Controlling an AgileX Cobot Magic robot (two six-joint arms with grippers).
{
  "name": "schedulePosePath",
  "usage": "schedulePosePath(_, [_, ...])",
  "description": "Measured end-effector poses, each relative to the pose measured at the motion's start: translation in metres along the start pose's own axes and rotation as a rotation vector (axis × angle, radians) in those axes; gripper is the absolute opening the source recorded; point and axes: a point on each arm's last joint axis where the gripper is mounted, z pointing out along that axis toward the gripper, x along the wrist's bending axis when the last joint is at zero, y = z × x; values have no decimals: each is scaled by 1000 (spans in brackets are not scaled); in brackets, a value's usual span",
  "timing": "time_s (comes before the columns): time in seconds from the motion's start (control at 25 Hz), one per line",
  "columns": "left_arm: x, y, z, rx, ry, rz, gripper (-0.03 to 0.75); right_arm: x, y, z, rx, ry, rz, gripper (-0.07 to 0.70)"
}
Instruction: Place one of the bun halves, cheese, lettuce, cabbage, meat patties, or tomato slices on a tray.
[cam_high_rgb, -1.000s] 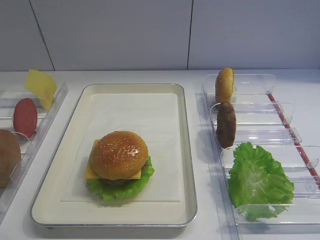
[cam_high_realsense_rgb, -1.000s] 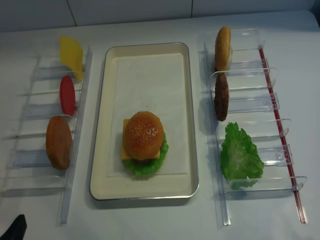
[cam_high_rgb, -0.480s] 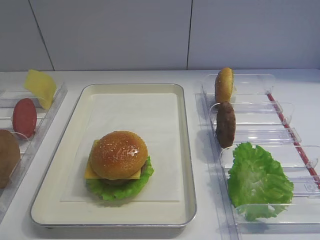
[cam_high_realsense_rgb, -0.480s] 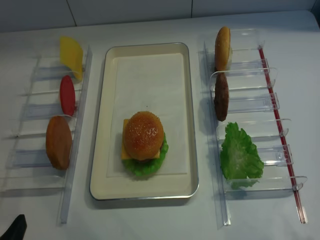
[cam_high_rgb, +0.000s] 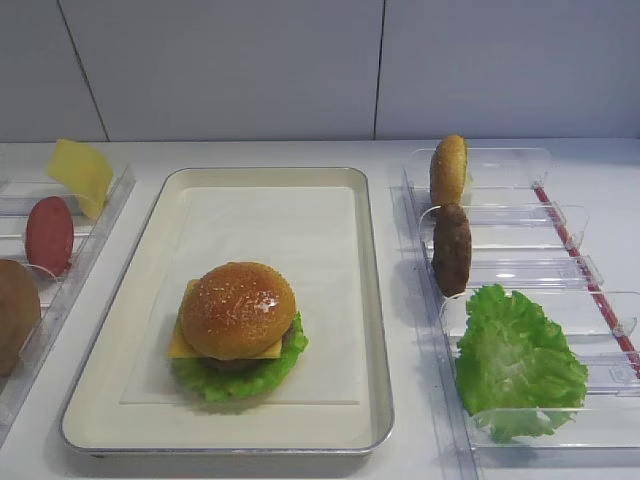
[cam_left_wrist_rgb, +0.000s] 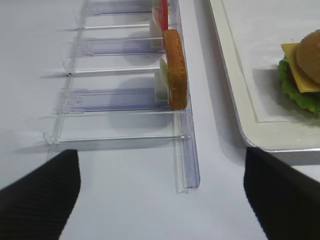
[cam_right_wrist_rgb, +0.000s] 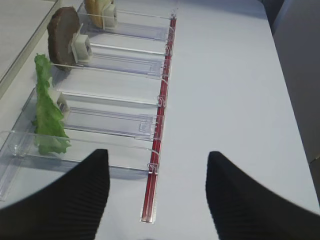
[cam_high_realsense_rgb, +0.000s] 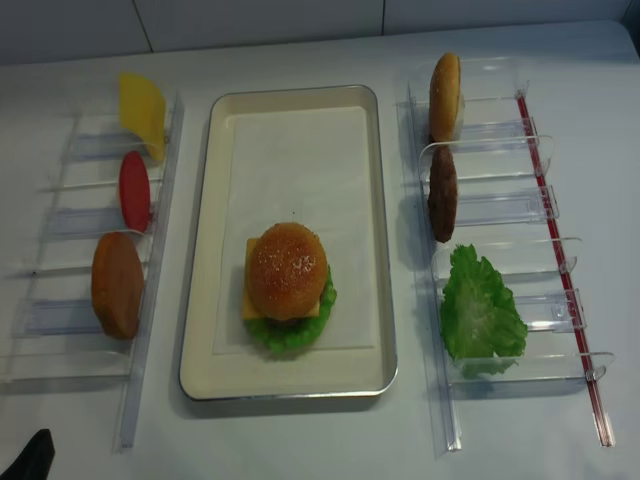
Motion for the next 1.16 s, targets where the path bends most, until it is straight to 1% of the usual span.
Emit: schedulePosePath(1.16, [0, 0, 0, 0, 0, 0, 633, 0, 0, 0, 0, 0, 0, 443])
